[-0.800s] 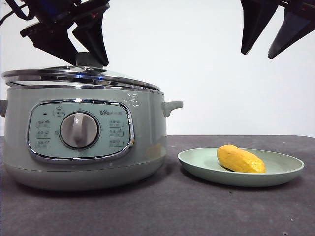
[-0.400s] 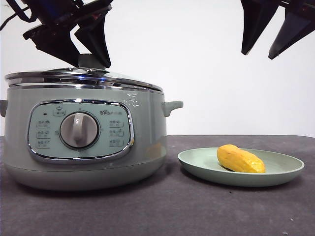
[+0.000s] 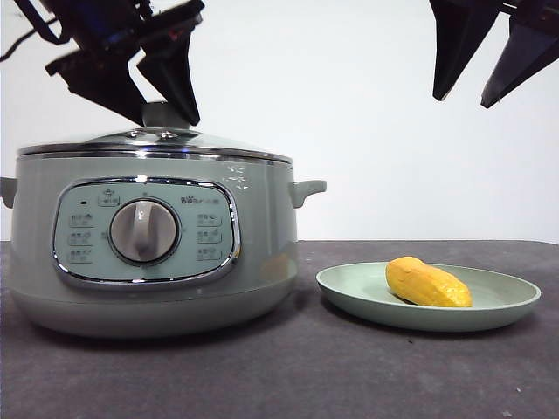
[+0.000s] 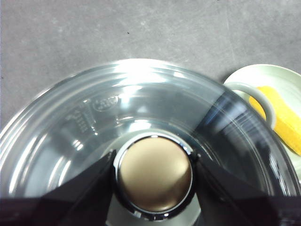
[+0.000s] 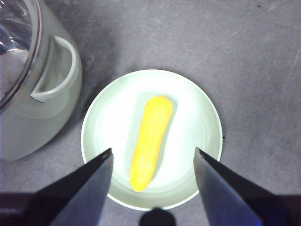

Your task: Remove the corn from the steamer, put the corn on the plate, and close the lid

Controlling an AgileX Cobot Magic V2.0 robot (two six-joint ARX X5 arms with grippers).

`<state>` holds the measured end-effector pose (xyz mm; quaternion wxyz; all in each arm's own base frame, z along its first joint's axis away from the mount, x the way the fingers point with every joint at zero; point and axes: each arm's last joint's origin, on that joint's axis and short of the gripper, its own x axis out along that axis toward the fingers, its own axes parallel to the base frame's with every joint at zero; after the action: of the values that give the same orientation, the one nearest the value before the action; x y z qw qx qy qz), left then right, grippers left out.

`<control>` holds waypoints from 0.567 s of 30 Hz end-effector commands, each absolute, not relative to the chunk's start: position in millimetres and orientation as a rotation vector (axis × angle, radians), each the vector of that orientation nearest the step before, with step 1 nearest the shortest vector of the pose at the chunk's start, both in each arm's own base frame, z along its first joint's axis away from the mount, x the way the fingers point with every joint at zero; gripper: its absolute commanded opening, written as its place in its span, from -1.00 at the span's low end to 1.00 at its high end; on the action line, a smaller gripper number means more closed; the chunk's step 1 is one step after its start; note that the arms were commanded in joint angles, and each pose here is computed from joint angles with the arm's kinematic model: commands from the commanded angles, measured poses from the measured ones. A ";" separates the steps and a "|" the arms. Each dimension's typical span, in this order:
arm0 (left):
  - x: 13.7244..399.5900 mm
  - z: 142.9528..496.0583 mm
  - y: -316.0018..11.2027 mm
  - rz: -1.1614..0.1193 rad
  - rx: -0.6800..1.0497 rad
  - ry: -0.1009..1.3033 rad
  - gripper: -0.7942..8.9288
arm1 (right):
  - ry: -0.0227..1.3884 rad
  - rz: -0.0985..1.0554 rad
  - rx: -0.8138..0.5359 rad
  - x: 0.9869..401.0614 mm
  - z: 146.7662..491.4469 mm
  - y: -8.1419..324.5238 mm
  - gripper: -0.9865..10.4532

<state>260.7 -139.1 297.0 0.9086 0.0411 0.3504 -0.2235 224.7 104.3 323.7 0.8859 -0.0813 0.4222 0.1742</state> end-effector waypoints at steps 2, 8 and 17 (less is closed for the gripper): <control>261.7 285.1 -141.1 -0.463 0.100 0.784 -0.41 | 0.894 0.354 -0.165 223.8 320.9 103.7 -0.33; 261.6 286.2 -141.0 -0.462 0.098 0.776 0.07 | 0.900 0.353 -0.166 223.4 320.6 103.5 -0.33; 244.1 321.3 -131.6 -0.472 0.068 0.649 0.07 | 0.896 0.354 -0.166 223.6 320.8 103.6 -0.33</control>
<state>248.6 -132.8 311.9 0.9142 0.0364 0.3348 -0.2255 223.7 103.8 322.8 0.8828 -0.0829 0.4285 0.1734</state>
